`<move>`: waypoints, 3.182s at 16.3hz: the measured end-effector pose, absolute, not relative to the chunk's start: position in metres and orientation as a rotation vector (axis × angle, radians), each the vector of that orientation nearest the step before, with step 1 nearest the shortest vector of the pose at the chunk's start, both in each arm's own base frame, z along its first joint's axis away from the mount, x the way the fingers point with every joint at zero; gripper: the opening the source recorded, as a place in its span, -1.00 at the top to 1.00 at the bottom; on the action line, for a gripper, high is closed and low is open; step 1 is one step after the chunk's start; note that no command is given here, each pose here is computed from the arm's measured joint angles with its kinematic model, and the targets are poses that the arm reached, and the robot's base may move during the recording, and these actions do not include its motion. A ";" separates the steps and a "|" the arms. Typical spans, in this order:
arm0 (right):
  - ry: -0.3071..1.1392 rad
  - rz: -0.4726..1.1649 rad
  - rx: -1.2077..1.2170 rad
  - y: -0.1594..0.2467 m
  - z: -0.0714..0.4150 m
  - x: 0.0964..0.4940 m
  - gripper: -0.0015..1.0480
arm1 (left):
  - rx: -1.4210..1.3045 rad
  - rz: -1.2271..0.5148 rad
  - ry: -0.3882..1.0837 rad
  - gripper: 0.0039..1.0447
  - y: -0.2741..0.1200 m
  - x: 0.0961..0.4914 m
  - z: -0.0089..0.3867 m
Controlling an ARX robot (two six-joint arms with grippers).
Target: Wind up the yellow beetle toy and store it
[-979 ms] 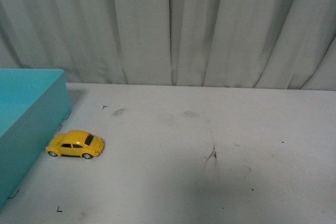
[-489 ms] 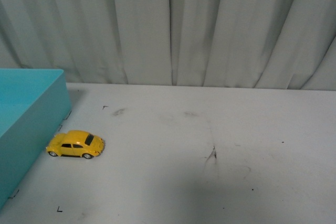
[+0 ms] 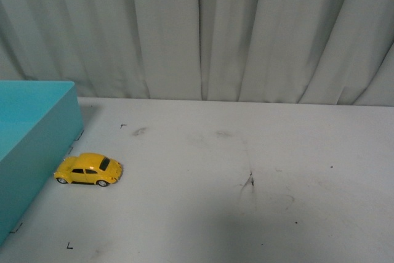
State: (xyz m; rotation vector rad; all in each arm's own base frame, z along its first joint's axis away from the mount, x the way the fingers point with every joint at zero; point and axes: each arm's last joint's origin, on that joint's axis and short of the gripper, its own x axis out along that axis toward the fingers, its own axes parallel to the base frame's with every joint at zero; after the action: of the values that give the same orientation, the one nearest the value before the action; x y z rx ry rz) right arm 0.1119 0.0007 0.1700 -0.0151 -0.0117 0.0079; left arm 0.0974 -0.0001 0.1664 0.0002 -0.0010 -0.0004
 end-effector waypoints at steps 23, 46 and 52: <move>-0.004 0.005 -0.014 0.001 0.167 0.097 -0.86 | 0.000 0.000 -0.001 -0.88 0.000 0.097 0.166; -0.004 0.003 -0.014 0.000 0.167 0.097 -0.87 | 0.387 -0.501 0.478 -0.88 -0.066 0.369 0.199; -0.004 0.004 -0.014 0.000 0.167 0.097 -0.87 | 0.802 -0.838 0.766 -0.88 -0.070 0.382 0.166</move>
State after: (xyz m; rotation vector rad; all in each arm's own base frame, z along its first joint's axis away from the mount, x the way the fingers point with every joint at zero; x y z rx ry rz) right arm 0.0972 0.0004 0.1666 -0.0143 -0.0040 0.0038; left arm 0.3822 -0.0705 0.1658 0.8021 0.7662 -0.8375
